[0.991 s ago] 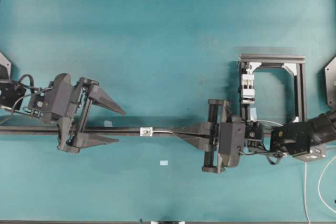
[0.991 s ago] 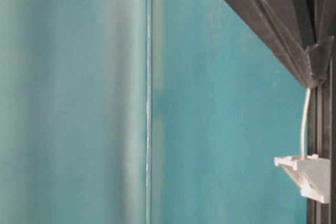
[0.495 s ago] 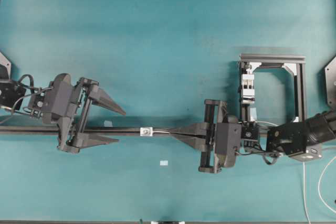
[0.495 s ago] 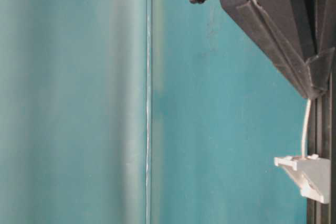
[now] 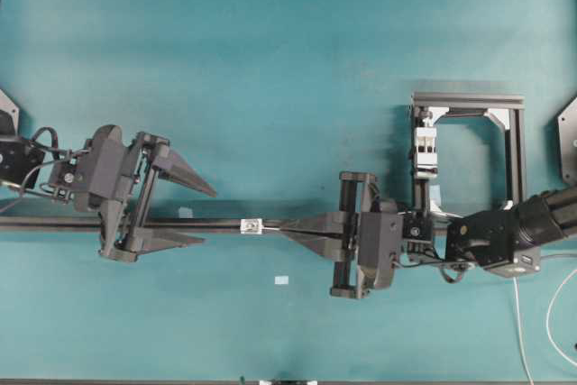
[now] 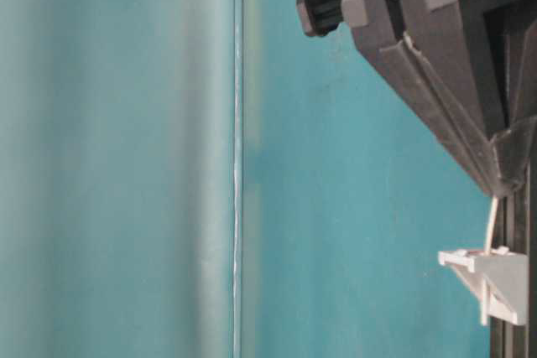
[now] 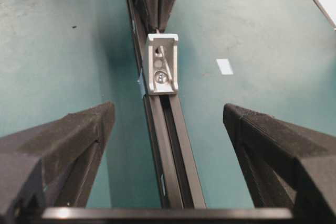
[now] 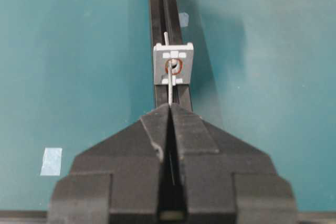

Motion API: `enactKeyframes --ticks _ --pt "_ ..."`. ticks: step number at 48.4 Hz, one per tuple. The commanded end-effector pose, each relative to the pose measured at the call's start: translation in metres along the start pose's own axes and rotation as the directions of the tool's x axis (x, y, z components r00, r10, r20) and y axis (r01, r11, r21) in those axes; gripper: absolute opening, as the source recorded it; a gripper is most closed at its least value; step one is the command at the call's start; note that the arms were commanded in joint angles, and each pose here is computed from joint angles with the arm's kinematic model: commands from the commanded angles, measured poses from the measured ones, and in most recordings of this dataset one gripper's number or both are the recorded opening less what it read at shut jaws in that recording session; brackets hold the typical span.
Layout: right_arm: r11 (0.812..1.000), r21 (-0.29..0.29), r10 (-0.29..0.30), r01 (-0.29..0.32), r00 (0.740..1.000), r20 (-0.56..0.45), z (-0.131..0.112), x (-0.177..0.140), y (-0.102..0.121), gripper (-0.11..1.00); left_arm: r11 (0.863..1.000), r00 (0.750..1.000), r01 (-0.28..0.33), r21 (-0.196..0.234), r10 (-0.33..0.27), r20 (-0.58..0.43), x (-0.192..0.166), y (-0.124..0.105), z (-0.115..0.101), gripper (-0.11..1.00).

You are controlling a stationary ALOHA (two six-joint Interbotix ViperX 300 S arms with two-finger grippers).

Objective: Insert the wire into the hole on the left side and pull it with the left arm.
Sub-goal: 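Move the left gripper right toward the wire tip past the bracket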

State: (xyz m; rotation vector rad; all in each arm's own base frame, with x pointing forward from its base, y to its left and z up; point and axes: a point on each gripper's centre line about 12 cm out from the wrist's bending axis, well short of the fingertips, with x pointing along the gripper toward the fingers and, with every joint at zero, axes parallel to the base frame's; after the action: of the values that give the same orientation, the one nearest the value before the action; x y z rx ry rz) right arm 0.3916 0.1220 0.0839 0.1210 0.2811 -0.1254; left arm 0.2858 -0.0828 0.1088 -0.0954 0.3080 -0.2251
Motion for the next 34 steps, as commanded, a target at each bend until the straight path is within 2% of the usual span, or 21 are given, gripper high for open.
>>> enactKeyframes --ticks 1,34 --pt "1.000 0.014 0.005 -0.005 1.000 0.031 0.012 0.003 0.003 -0.02 1.000 1.000 0.004 0.003 -0.004 0.030 0.002 -0.001 0.009 0.66" --pt "1.000 0.023 -0.007 0.006 0.999 0.046 0.015 0.016 0.002 -0.02 1.000 1.000 0.001 -0.004 -0.001 -0.011 0.008 -0.002 0.009 0.66"
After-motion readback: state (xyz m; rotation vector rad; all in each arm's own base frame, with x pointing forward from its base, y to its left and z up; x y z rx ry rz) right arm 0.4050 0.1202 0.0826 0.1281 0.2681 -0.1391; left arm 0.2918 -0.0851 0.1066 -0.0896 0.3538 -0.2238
